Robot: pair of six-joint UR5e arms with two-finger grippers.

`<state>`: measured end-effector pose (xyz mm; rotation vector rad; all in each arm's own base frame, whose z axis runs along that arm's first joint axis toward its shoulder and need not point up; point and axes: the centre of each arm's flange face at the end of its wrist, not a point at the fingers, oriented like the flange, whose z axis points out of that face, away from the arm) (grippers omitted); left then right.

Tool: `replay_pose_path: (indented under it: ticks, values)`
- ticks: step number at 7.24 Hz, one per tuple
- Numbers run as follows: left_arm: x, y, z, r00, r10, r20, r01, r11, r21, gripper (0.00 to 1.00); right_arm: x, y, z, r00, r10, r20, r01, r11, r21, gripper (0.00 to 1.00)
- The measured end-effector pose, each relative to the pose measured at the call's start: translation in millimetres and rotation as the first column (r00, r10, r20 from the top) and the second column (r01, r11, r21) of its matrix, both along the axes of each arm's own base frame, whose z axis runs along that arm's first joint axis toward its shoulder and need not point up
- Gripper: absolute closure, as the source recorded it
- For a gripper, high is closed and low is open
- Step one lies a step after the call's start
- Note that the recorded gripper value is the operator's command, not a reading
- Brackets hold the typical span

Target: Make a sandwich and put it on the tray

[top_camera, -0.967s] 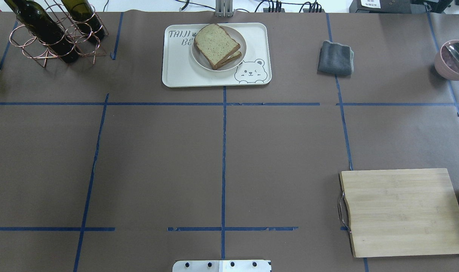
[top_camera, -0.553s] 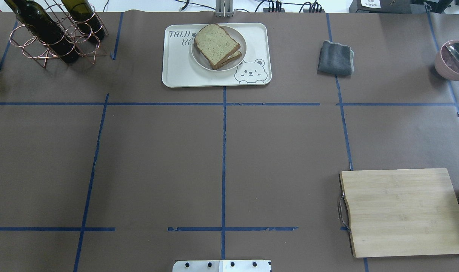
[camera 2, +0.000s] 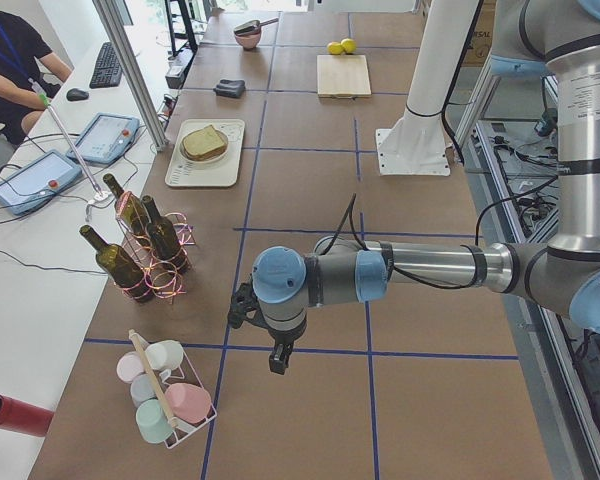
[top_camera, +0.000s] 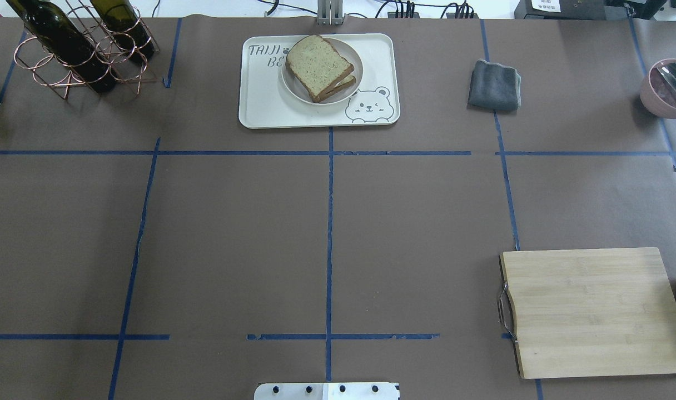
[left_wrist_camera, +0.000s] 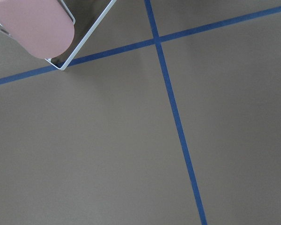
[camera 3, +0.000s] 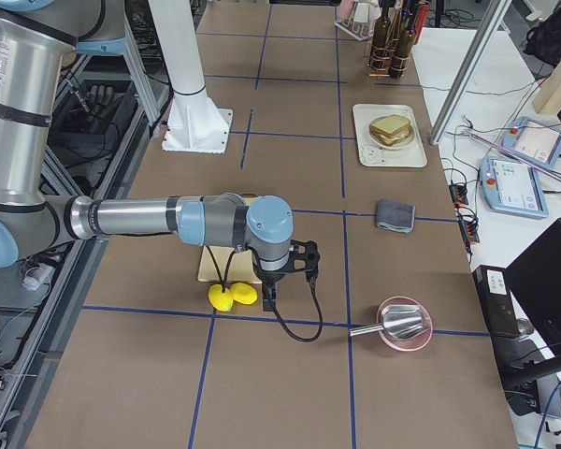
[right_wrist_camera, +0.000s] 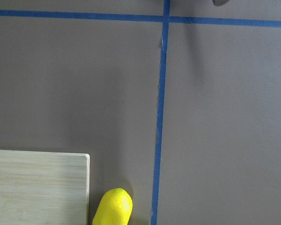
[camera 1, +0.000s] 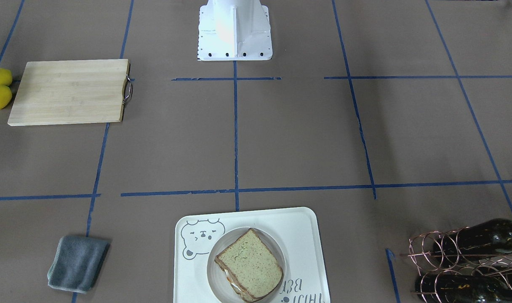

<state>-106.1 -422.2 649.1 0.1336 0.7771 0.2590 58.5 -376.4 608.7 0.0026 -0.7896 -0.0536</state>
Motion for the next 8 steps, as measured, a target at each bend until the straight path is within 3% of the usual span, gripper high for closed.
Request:
replay_pose_path:
  ticks: [6, 8]
  values:
    - [5, -4, -4, 1.0, 0.005, 0.007, -0.005, 1.0, 0.0, 0.0, -18, -11, -5, 0.999, -0.047, -0.027, 0.048, 0.999, 0.02, 0.0]
    - [15, -7, -12, 1.0, -0.01, 0.007, 0.011, 0.999, -0.043, 0.0, -19, -12, -5, 0.998, -0.05, -0.028, 0.051, 0.999, 0.019, 0.0]
